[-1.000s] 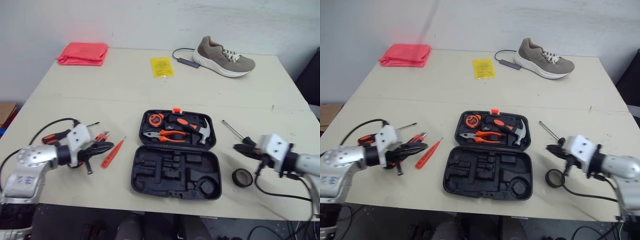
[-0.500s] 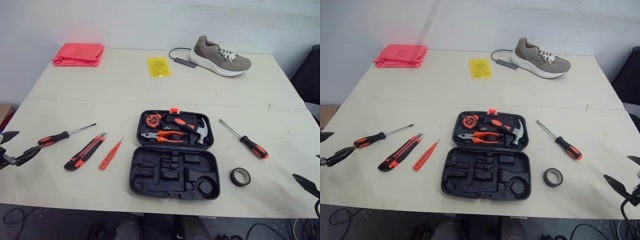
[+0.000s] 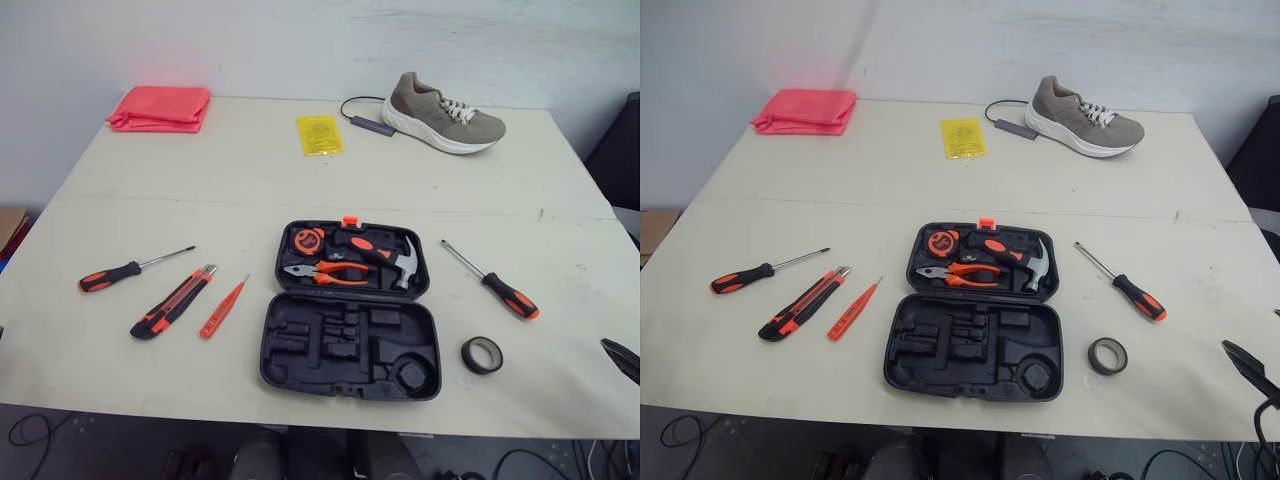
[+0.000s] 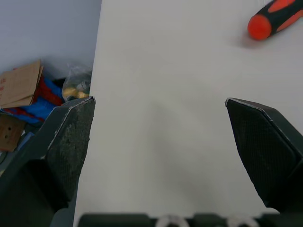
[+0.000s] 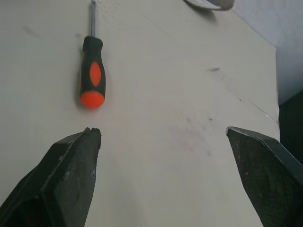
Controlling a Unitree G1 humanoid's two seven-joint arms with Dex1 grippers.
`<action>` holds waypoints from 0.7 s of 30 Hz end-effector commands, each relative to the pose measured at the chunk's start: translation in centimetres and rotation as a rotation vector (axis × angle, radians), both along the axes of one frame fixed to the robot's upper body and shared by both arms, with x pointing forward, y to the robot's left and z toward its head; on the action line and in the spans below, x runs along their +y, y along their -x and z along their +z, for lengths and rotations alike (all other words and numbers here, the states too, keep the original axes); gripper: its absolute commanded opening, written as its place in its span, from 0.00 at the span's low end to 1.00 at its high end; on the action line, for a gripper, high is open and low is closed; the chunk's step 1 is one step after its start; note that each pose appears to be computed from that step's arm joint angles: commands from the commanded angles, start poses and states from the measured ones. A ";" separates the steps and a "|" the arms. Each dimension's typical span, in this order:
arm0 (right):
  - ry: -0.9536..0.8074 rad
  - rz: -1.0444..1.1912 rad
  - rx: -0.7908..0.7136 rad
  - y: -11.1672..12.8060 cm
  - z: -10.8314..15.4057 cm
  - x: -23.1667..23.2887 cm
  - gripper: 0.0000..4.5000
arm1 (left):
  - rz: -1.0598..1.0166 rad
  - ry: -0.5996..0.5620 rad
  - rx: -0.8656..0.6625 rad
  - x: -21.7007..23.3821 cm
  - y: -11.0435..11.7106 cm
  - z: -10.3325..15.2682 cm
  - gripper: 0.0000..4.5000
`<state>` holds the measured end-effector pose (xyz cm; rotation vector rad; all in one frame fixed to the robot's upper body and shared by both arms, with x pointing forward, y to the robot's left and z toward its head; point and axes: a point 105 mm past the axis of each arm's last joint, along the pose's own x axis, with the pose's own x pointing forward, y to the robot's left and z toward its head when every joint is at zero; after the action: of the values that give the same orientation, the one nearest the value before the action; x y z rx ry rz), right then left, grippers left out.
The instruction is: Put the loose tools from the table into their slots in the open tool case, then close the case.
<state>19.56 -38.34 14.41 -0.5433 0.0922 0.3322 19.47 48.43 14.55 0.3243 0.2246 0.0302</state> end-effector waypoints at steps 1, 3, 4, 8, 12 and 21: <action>-0.038 0.118 -0.093 -1.1 2.1 2.7 0.99 | -0.106 -0.010 -0.050 -1.8 -2.0 1.9 0.99; -0.089 0.173 -0.132 -1.9 2.8 4.4 0.99 | -0.165 -0.007 -0.039 -3.0 -3.0 2.0 0.99; -0.109 0.197 -0.142 -2.1 3.0 5.1 0.99 | -0.187 -0.004 -0.034 -3.5 -3.5 2.2 0.99; -0.170 0.345 -0.191 -2.9 4.0 9.4 0.99 | -0.284 0.001 0.028 -5.6 -5.3 2.8 0.99; -0.208 0.463 -0.218 -3.0 4.8 13.0 0.99 | -0.411 -0.023 0.115 -7.6 -7.1 3.1 0.99; -0.243 0.713 -0.255 -1.9 5.4 19.9 0.99 | -0.548 -0.041 0.316 -9.5 -10.3 1.1 0.99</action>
<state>21.93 -19.31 19.09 -0.3443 -0.3543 0.9218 29.63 38.33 14.82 0.3940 0.4367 -0.5766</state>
